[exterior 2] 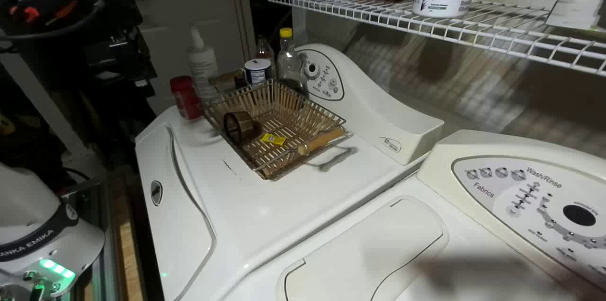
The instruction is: Position the bottle bottom first on the metal rack
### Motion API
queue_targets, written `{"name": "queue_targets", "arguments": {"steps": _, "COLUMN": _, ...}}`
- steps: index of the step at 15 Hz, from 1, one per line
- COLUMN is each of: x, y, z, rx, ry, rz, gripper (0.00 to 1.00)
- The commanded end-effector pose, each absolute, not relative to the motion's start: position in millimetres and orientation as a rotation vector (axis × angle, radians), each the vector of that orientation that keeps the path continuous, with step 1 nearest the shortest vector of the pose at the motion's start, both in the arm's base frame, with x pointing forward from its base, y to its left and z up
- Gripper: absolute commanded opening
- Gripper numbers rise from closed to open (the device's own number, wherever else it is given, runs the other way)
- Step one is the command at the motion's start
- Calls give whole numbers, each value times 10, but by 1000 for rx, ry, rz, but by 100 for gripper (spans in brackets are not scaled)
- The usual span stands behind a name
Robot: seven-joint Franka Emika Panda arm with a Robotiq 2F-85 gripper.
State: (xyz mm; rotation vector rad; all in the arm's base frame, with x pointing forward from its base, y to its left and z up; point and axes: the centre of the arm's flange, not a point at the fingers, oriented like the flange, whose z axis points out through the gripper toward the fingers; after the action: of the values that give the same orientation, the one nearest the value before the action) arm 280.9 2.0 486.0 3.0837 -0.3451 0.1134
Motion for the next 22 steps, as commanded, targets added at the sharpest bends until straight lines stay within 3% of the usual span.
{"name": "queue_targets", "arguments": {"steps": 1, "x": 2809, "y": 20, "z": 4860, "rx": 3084, "ry": -345, "rz": 113, "gripper": 100}}
{"name": "queue_targets", "arguments": {"steps": 8, "x": 2813, "y": 98, "z": 4876, "rx": 3098, "ry": -313, "rz": 114, "gripper": 100}}
{"name": "queue_targets", "arguments": {"steps": 15, "x": 2700, "y": 1176, "z": 5095, "rx": 2923, "ry": 212, "rz": 284, "gripper": 100}}
{"name": "queue_targets", "arguments": {"steps": 22, "x": 2700, "y": 970, "z": 4976, "rx": 2973, "ry": 113, "rz": 222, "gripper": 100}}
